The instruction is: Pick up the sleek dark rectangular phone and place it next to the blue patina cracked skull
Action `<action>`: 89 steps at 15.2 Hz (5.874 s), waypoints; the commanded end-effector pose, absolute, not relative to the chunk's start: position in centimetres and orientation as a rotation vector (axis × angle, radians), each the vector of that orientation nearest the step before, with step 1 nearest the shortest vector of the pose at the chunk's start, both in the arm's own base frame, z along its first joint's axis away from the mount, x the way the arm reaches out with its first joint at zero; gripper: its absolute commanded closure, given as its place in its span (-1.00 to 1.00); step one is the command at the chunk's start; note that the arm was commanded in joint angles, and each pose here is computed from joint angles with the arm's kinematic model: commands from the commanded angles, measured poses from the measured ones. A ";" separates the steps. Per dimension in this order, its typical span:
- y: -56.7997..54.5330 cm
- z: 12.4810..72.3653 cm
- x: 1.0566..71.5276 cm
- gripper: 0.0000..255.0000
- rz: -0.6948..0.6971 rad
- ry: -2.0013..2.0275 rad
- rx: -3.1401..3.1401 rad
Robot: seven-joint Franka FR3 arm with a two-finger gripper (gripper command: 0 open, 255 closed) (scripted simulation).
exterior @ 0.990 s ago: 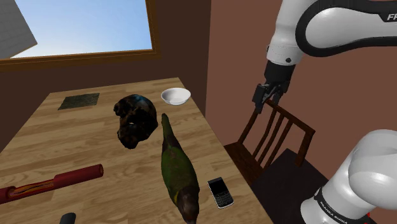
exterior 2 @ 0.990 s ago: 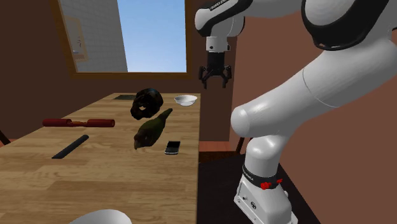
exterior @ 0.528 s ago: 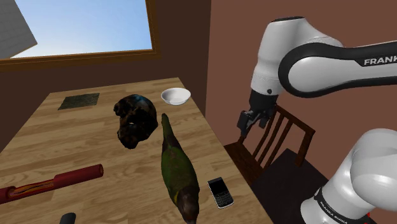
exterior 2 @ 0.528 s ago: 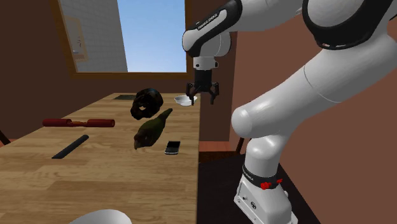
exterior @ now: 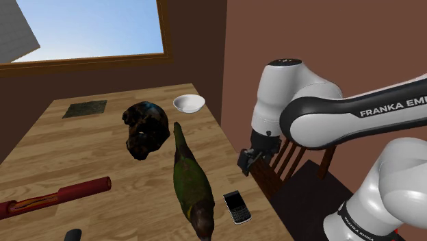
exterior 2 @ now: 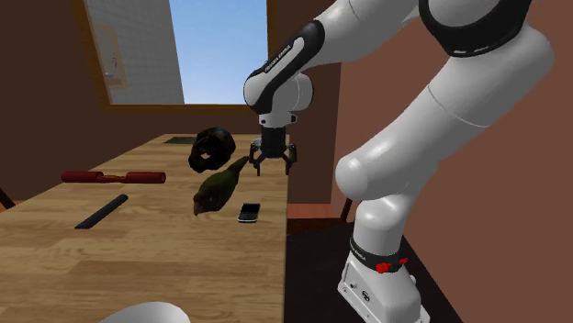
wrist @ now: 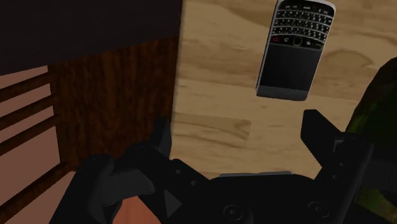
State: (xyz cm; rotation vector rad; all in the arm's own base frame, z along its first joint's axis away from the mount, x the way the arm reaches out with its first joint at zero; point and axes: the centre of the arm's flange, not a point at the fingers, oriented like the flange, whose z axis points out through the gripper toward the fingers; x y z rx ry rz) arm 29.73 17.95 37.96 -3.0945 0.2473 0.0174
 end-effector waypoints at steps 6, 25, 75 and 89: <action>24.3 31.2 29.7 -1.00 0.030 0.295 -3.071; 25.8 25.8 29.7 1.00 0.033 0.305 -3.066; 25.8 48.0 29.7 1.00 0.033 0.305 -3.066; 32.4 51.1 37.9 1.00 0.033 0.305 -3.066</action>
